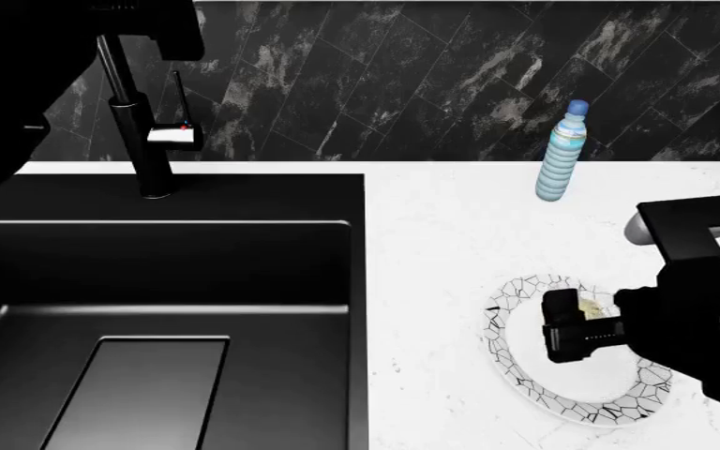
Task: Pick the dumpling from the counter and place it in the sink. Then turn on the sink faucet.
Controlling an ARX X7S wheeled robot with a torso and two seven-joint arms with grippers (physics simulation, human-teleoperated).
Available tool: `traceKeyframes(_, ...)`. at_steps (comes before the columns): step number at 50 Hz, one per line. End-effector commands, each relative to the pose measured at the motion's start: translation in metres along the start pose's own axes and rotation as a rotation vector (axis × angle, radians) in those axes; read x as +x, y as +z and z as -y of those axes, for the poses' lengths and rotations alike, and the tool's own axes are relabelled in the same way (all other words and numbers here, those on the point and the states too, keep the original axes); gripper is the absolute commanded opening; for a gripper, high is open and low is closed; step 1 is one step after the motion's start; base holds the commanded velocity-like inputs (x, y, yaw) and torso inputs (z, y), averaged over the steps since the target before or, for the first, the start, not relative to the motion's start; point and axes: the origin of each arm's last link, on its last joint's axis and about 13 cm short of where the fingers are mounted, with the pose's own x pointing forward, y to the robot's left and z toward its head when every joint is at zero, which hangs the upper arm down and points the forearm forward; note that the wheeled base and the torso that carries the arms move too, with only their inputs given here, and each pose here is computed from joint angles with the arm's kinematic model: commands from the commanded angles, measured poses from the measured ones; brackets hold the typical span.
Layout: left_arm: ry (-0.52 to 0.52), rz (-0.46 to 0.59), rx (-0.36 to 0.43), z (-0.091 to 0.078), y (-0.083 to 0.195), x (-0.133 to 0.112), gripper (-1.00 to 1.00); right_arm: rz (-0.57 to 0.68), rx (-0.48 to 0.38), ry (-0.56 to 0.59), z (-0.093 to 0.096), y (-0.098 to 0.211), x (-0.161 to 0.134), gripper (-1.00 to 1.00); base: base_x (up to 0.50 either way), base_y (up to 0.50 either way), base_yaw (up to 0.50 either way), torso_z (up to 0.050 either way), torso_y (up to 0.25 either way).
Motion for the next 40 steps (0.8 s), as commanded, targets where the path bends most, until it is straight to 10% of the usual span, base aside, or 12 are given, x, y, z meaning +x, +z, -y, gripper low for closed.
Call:
traceKeyframes(1, 0.0, -0.001, 0.002, 0.0, -0.001, 0.0, 1.0, -0.01, 0.004, 0.003, 0.001, -0.004, 0.004, 1.0, 0.0, 0.0, 0.0, 0.0, 0.0)
traceKeyframes(40, 0.001, -0.006, -0.004, -0.001, -0.004, 0.002, 1.0, -0.037, 0.024, 0.017, 0.003, -0.015, 0.019, 1.0, 0.0, 0.0, 0.0, 0.0, 0.0)
